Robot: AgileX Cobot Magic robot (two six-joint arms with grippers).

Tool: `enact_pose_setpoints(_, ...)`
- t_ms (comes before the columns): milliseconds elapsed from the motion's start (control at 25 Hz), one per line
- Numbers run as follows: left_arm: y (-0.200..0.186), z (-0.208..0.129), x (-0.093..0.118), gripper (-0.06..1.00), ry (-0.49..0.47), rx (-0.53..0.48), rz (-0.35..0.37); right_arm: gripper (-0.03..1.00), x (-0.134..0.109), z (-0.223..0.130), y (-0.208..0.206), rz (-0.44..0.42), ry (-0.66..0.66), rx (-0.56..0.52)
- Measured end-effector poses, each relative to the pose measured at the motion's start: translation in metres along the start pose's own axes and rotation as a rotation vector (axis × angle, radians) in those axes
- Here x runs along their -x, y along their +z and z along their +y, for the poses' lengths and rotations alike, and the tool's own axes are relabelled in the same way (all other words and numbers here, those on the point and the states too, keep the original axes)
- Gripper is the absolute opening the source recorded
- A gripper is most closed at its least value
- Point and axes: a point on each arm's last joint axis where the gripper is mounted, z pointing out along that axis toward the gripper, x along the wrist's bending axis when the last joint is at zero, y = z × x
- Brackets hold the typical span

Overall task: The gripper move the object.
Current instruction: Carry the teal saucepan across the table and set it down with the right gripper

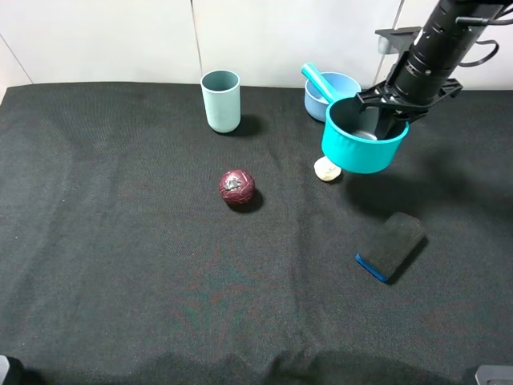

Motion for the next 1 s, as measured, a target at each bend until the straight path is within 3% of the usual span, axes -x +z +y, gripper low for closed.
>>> enact_pose_setpoints(520,0.000,0.000,0.000,0.99,0.000,0.000,0.000,0.00,0.036,0.001,-0.004,-0.017,0.094,0.052)
enact_pose_setpoints(1000,0.000,0.000,0.000,0.99,0.000,0.000,0.000,0.00,0.048,-0.001,-0.005,-0.081,0.247,0.055)
